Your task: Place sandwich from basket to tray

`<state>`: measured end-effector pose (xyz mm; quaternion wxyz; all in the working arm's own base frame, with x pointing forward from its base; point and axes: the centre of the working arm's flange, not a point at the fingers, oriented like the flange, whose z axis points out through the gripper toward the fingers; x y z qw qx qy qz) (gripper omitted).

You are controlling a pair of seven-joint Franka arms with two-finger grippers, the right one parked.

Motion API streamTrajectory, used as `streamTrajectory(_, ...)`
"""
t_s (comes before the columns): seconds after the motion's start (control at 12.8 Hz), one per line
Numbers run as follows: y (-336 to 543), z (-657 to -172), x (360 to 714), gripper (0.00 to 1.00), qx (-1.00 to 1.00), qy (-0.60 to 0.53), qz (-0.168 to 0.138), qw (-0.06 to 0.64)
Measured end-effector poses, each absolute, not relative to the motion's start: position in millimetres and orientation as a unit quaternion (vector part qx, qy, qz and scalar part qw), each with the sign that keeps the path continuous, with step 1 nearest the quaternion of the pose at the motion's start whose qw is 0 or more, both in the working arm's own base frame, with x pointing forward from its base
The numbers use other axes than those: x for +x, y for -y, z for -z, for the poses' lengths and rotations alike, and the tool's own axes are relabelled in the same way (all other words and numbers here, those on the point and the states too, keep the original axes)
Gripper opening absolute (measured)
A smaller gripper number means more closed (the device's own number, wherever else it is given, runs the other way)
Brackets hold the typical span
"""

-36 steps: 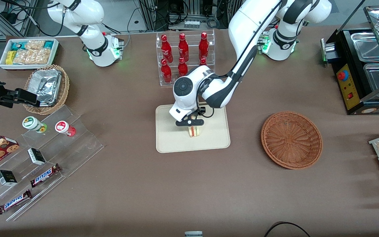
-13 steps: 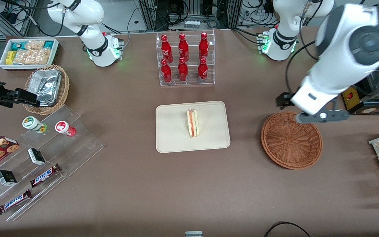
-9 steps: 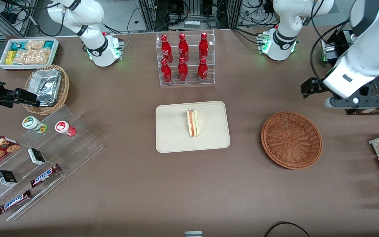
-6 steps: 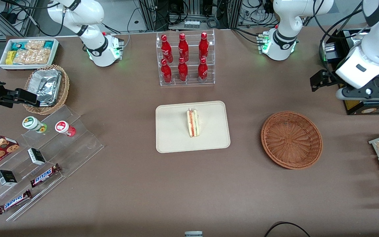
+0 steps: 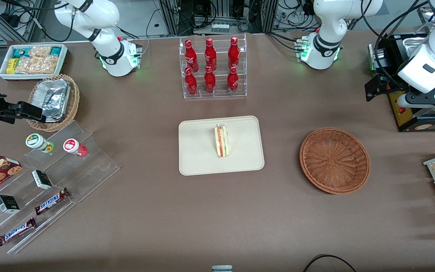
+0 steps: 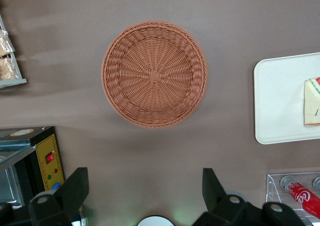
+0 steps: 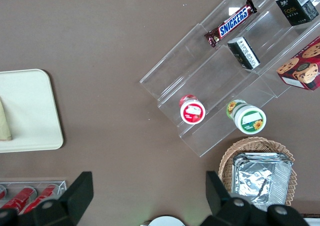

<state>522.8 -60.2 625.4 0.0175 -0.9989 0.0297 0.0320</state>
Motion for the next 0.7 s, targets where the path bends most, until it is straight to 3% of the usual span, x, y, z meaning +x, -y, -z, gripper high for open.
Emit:
streamTrajectory(0.47, 48.8, -635.3, 542.2, 1.0, -0.999, -0.02, -0.024, 0.014)
streamTrajectory(0.7, 30.4, -635.7, 539.1, 1.0, -0.999, -0.014, -0.04, 0.013)
